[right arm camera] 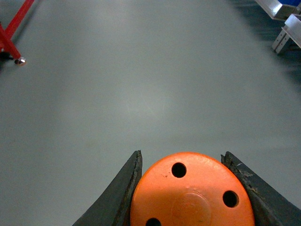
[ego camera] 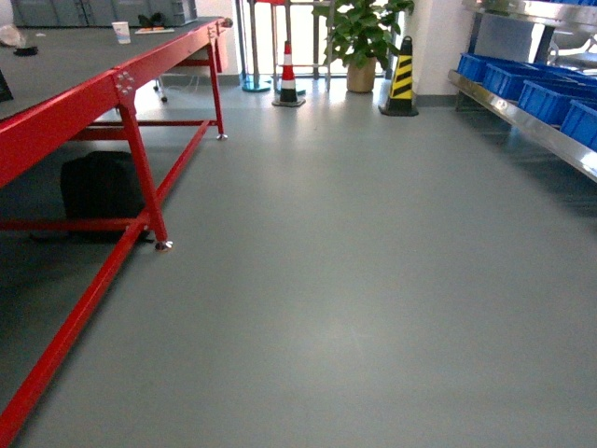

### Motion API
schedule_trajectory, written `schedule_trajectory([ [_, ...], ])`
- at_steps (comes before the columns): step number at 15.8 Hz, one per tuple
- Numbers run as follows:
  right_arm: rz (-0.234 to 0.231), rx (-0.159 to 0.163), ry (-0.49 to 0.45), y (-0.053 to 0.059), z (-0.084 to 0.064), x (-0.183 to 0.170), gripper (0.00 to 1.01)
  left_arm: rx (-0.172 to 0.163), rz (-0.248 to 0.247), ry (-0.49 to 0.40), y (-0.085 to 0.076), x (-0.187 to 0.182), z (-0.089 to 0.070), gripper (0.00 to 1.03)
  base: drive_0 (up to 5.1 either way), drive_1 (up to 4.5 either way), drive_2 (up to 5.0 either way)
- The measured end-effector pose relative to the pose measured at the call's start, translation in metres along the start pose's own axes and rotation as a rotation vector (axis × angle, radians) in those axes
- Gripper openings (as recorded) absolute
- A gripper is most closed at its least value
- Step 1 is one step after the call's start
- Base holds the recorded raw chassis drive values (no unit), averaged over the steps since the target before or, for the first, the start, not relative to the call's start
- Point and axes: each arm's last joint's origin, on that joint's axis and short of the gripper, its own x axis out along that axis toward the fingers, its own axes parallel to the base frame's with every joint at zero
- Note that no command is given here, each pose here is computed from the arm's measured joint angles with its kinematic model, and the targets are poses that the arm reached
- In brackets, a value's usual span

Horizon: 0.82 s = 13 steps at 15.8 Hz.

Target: Sort blue parts and orange caps into right shelf containers

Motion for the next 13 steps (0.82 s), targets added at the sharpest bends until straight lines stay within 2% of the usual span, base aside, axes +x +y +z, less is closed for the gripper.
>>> schedule_trajectory([
  [13,0.000,-0.001,0.003,0.0000,-0.0003,0.0000,0.43,0.000,0.000,0.003,0.0000,0.0001,-0.0003,0.45,0.0,3.87,-3.9],
])
